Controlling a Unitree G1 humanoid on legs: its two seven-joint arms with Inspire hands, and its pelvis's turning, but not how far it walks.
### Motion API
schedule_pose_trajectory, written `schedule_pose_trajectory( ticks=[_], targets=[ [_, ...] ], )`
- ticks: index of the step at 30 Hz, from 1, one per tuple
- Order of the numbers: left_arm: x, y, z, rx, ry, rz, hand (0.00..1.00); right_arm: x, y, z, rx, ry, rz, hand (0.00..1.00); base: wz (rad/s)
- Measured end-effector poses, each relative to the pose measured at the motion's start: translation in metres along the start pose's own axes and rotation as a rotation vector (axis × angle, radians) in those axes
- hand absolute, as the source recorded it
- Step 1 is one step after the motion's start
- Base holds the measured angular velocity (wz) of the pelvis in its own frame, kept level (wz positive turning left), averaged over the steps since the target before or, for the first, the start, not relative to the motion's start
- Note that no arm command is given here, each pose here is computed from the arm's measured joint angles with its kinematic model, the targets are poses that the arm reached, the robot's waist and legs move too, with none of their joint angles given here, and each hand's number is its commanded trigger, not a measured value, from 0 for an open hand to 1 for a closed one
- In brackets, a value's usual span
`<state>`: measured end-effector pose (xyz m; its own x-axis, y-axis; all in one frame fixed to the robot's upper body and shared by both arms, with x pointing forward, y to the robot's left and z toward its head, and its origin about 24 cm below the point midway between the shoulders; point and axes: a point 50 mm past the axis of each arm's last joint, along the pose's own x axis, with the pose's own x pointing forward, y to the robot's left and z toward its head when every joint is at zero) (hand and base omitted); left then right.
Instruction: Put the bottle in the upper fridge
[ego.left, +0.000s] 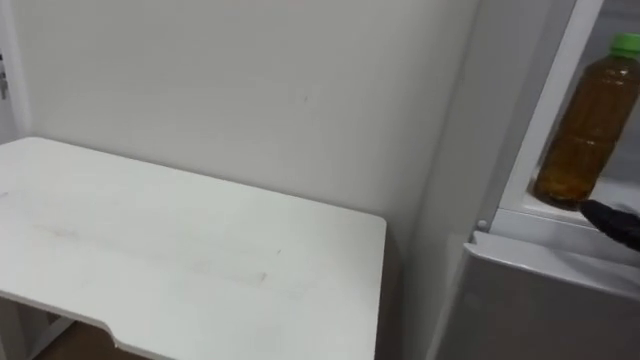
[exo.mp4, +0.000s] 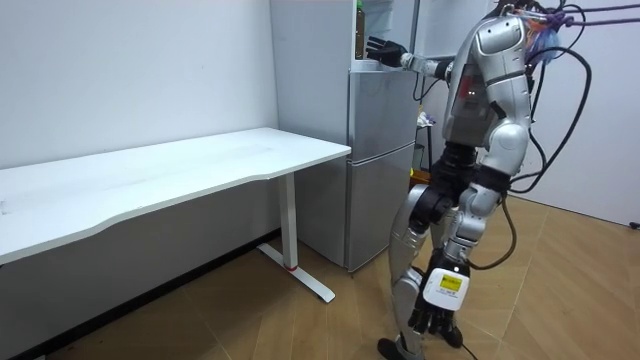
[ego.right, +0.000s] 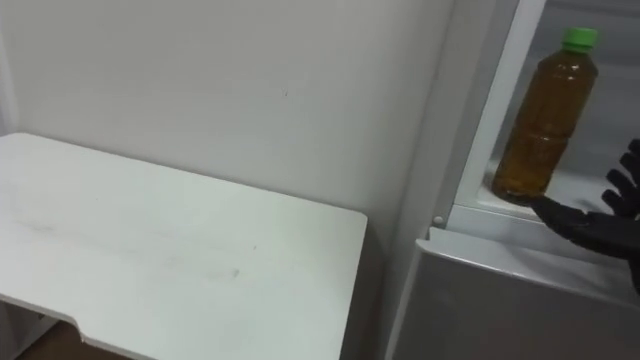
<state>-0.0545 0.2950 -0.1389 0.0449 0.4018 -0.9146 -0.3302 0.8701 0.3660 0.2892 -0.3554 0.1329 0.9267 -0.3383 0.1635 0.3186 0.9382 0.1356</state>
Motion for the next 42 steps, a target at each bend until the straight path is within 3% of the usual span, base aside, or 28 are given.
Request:
schedule_pose_trajectory(
  ticks=[13, 21, 25, 31, 36, 42],
  targets=[
    [-0.001, -0.004, -0.006, -0.008, 0.011, -0.017, 0.00, -0.009, 0.020, 0.005, 0.015, -0.061, 0.040, 0.00, -0.05],
    [-0.002, -0.017, -0.016, -0.030, 0.023, -0.051, 0.00, -0.056, 0.056, 0.007, -0.019, -0.149, 0.144, 0.00, -0.20],
    [-0.001, -0.020, -0.009, -0.031, -0.008, -0.057, 0.00, -0.062, 0.061, 0.004, -0.018, -0.148, 0.135, 0.00, -0.14],
    [0.000, -0.026, -0.006, -0.028, -0.030, -0.072, 0.00, -0.079, 0.066, 0.007, 0.170, -0.152, 0.156, 0.00, -0.14],
    [-0.001, -0.045, -0.008, -0.001, -0.026, -0.113, 0.00, -0.094, 0.070, 0.000, 0.178, -0.169, 0.118, 0.00, -0.14],
    [0.000, -0.052, -0.008, 0.030, -0.024, -0.123, 0.00, -0.112, 0.067, -0.003, 0.091, -0.195, -0.006, 0.00, -0.13]
  ],
)
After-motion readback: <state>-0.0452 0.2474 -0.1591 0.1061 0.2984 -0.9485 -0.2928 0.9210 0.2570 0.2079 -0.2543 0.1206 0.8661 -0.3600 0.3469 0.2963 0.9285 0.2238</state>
